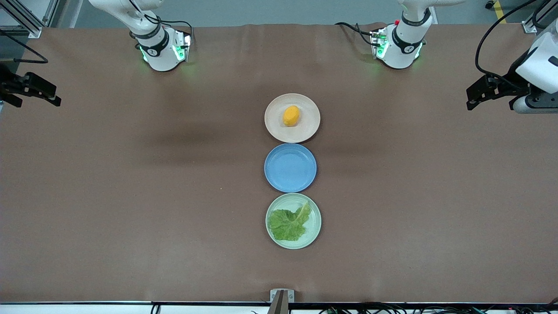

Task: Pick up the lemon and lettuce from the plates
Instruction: 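Reach the left gripper down to the lettuce leaf on the green plate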

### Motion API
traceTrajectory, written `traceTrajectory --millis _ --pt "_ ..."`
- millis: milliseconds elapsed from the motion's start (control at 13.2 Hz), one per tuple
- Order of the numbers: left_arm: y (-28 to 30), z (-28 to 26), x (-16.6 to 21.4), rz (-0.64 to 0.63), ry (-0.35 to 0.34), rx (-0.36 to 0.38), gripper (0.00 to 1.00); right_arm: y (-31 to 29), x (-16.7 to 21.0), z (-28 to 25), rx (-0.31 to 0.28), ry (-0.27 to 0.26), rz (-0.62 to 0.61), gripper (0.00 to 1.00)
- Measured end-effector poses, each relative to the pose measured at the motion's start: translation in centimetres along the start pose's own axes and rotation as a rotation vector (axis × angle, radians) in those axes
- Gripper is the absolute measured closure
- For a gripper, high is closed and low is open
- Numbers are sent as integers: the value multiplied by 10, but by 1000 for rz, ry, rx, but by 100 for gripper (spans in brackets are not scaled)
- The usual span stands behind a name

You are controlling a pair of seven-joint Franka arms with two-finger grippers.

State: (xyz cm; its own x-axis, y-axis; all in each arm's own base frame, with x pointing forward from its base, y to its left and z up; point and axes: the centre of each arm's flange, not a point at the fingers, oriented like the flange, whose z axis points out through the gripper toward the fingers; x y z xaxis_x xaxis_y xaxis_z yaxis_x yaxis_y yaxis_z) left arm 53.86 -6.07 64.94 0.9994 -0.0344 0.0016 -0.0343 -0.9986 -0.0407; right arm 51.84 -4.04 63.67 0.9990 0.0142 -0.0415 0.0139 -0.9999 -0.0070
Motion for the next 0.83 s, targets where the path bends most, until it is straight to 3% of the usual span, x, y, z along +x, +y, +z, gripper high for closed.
traceTrajectory --millis 378,832 --pt "7 18 13 9 -25 -26 0 0 0 0 2 0 1 0" --pt "71 103 94 117 21 -107 0 1 0 2 10 -2 5 0"
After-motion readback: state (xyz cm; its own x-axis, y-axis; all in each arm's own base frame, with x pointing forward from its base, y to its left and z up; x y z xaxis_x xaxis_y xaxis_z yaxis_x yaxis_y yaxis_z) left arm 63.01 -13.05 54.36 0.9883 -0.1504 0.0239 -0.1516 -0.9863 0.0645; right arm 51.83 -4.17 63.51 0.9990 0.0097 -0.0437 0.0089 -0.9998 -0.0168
